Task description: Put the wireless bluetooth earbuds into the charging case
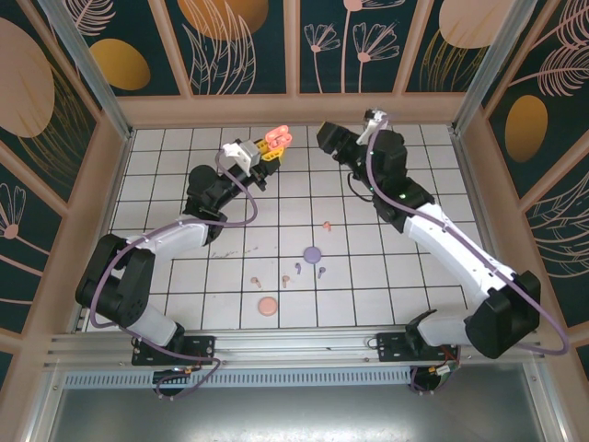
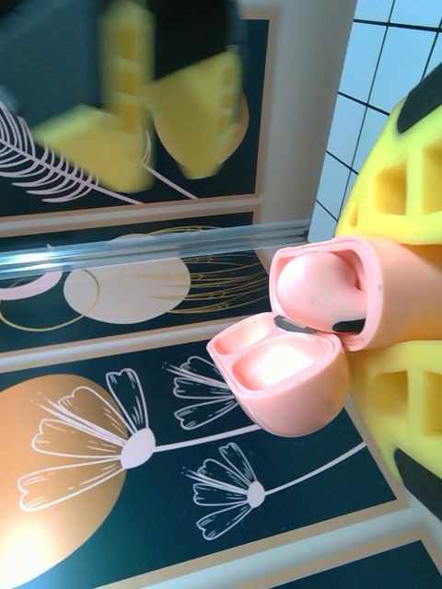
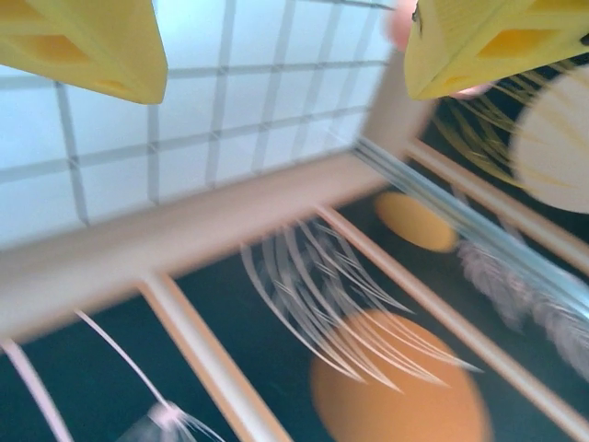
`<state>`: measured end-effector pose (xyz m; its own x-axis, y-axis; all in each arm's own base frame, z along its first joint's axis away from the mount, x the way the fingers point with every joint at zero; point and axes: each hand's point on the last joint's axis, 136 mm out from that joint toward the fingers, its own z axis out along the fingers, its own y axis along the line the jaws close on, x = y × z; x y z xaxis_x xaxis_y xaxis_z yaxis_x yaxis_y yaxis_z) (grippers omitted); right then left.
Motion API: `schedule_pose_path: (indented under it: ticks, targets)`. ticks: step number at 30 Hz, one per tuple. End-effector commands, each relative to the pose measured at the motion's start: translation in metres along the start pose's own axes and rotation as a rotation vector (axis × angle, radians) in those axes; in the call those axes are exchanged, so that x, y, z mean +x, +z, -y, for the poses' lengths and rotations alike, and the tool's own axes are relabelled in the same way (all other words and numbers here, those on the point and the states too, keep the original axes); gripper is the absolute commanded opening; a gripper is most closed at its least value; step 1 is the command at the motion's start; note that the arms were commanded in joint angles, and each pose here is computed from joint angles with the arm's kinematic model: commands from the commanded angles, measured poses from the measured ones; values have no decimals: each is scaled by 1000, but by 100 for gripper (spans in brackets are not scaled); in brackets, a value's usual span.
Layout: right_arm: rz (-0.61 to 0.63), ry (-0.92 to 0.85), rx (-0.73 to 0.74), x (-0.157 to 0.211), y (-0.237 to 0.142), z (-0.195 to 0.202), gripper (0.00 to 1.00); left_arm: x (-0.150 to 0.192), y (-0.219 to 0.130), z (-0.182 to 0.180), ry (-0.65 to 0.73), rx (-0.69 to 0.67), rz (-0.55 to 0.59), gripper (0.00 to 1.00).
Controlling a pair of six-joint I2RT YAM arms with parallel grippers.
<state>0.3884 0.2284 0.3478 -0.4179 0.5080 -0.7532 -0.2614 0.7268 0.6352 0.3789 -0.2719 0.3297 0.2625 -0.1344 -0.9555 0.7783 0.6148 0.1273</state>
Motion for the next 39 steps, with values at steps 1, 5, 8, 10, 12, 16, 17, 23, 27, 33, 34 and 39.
schedule_pose_path:
  ticks: [1, 5, 8, 10, 12, 16, 17, 23, 27, 33, 34, 39]
  targets:
    - [-256, -5, 322, 82, 6, 88, 67, -25, -6, 5, 24, 0, 77, 0]
    - [-423, -20, 464, 143, 6, 130, 64, -22, -10, 8, 21, 6, 71, 0]
    - [-515, -42, 553, 183, 6, 153, 62, -21, -12, 7, 16, -1, 69, 0]
    - [-563, -88, 581, 202, 9, 160, 61, -22, -14, 7, 19, -6, 68, 0]
    - [-616, -168, 580, 216, 14, 163, 59, -22, -15, 6, 16, -16, 61, 0]
    - [-684, -352, 540, 226, 19, 169, 58, -24, -16, 7, 17, -14, 59, 0]
    - [-697, -389, 518, 227, 20, 168, 58, -25, -16, 8, 17, -10, 60, 0]
    - [-782, -459, 380, 224, 24, 168, 57, -29, -16, 9, 12, -7, 68, 0]
    - [-868, -494, 326, 234, 25, 169, 56, -29, -16, 9, 7, -3, 67, 0]
    - [-935, -514, 350, 249, 30, 180, 53, -31, -13, 8, 3, 2, 70, 0]
    - [-940, -516, 354, 250, 31, 182, 53, -32, -12, 8, 4, 2, 68, 0]
    - [-955, -520, 389, 255, 30, 191, 52, -33, -12, 8, 8, 1, 69, 0]
